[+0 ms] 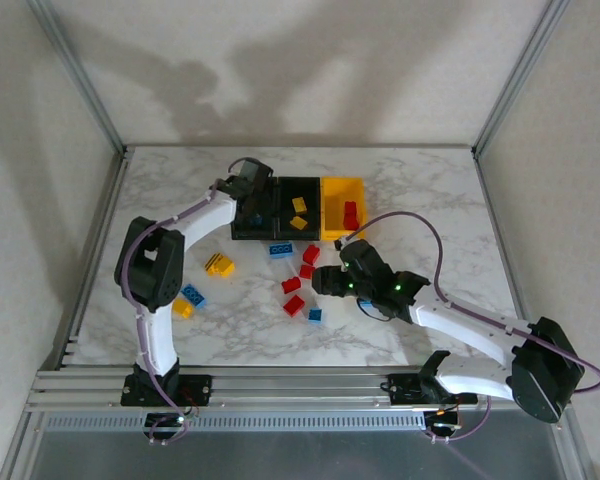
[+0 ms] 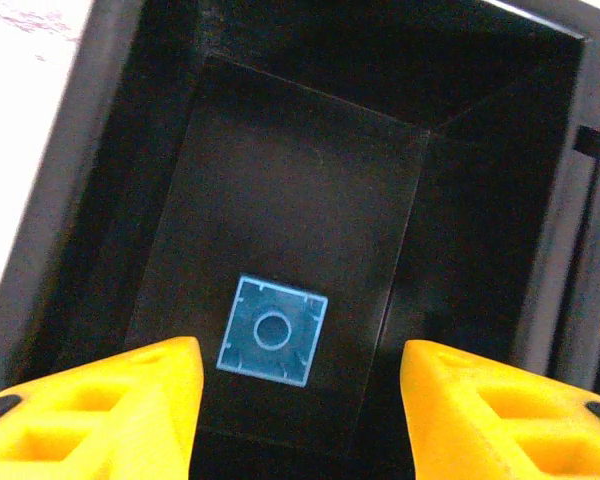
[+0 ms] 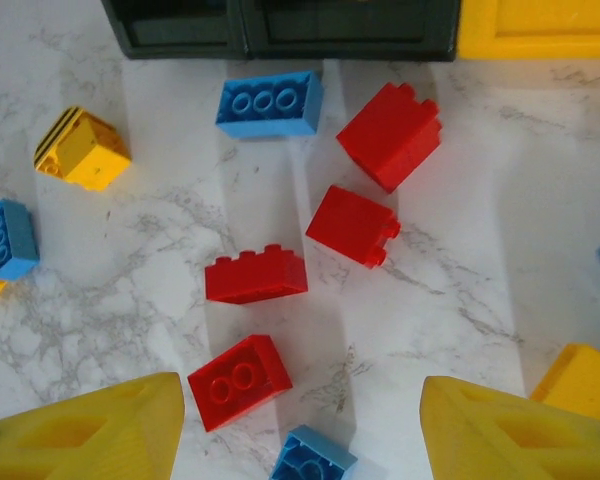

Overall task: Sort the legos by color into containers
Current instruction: Place the lego in the container, then pick up the lego from the center of the table.

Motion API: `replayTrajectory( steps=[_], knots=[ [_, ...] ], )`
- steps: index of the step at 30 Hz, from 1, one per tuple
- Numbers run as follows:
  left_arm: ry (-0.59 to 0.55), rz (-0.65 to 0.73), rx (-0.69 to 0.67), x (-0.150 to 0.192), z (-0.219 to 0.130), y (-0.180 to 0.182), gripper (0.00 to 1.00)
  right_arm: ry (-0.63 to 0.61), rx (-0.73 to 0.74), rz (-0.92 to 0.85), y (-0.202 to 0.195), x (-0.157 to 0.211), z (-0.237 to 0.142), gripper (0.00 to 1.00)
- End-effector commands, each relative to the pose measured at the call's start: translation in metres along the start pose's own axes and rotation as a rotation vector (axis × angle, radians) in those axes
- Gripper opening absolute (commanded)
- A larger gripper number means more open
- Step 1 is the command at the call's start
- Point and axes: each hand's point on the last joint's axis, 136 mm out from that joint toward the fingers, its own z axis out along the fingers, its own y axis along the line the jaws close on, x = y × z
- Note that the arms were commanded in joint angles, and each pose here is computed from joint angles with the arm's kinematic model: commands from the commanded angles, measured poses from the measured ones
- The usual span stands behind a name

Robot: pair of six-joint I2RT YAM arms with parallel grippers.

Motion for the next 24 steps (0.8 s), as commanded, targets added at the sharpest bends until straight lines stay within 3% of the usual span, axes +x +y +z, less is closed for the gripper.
replayTrajectory(
  steps=[1,13,18,24],
  knots=[
    [-0.048,0.012,0.069,-0.013,-0.048,-0.009,0.56,-0.099,0.066,0.037,-0.003,-0.027,-0.021,0.65],
    [-0.085,0.014,0.267,0.033,-0.138,-0.005,0.6,-0.148,0.142,0.105,-0.006,-0.055,-0.05,0.68],
    [-0.075,-0.004,0.352,0.064,-0.16,0.007,0.63,-0.072,0.133,0.08,-0.002,-0.043,-0.034,0.65],
    [-0.046,-0.062,0.336,0.103,-0.162,0.042,0.64,0.041,0.116,0.068,0.007,-0.021,-0.002,0.63]
  ],
)
